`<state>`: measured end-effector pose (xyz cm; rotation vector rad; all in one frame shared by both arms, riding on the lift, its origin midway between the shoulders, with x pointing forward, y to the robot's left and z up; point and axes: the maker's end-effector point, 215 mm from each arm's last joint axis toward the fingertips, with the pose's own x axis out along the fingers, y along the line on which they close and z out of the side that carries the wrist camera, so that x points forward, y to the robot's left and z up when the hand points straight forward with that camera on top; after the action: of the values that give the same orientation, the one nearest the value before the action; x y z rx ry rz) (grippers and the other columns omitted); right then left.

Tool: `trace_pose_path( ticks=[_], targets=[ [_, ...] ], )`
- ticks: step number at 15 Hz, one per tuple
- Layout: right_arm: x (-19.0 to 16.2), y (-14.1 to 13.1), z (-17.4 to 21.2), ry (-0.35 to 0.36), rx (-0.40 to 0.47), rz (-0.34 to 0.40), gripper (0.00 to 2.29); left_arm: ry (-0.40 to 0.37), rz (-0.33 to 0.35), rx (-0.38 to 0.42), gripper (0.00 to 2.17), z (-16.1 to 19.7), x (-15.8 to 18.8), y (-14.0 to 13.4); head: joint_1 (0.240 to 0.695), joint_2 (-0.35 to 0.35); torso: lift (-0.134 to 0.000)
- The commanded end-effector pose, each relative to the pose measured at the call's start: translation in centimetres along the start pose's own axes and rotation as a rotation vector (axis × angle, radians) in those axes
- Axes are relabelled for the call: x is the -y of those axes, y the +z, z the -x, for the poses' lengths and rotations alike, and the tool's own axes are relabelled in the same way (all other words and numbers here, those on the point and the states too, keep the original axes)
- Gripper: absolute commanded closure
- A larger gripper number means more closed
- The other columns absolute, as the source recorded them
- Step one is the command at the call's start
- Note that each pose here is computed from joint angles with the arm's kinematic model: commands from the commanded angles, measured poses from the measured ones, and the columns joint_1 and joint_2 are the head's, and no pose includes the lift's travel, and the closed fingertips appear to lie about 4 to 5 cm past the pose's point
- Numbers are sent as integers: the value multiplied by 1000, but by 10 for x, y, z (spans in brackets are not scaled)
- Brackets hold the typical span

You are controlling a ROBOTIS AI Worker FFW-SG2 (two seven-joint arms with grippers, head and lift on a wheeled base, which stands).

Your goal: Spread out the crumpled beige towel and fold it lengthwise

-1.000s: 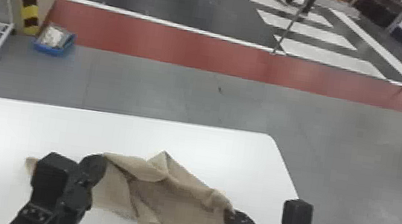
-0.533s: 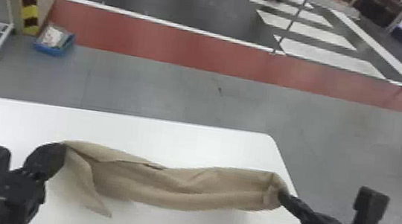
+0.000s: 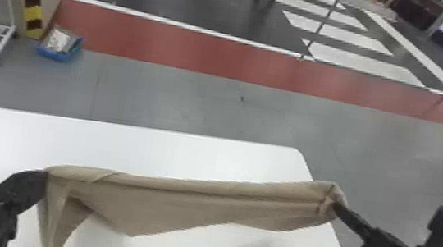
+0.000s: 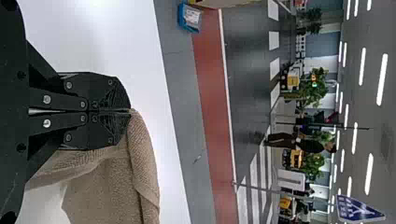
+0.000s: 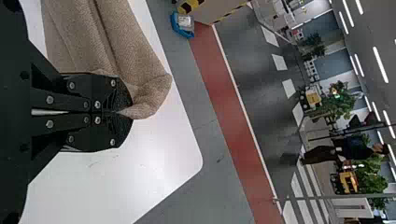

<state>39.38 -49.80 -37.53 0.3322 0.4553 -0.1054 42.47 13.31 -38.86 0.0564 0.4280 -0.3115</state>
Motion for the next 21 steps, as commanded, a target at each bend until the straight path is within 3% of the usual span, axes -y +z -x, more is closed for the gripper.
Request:
trace_pose_path(
  ticks=[1, 6, 7, 8, 9, 11, 15, 21],
  targets=[
    [-3, -7, -13, -1, -25, 15, 1484, -13, -13, -38, 1423, -6, 1, -5, 695, -350, 0],
    [17, -44, -39, -27, -53, 41, 1480, -141, -15, -218, 1393, -52, 53, -95, 695, -350, 0],
    [21, -49, -42, -30, -53, 44, 1484, -154, -19, -214, 1231, -57, 60, -104, 695, -350, 0],
    [27, -52, -42, -38, -46, 45, 1480, -166, -23, -211, 637, -60, 63, -112, 695, -350, 0],
    [34, -51, -41, -48, -20, 65, 1480, -176, -25, -226, 400, -59, 61, -119, 695, -350, 0],
    [50, -58, -41, -72, -2, 71, 1484, -152, -20, -225, 164, -55, 45, -119, 695, -350, 0],
    [66, -80, -30, -90, -7, 68, 1484, -138, 7, -176, 144, -31, 29, -107, 695, -350, 0],
    [53, -98, -36, -66, -19, 83, 1484, -135, 64, -203, 134, -4, 30, -141, 695, -350, 0]
  ],
)
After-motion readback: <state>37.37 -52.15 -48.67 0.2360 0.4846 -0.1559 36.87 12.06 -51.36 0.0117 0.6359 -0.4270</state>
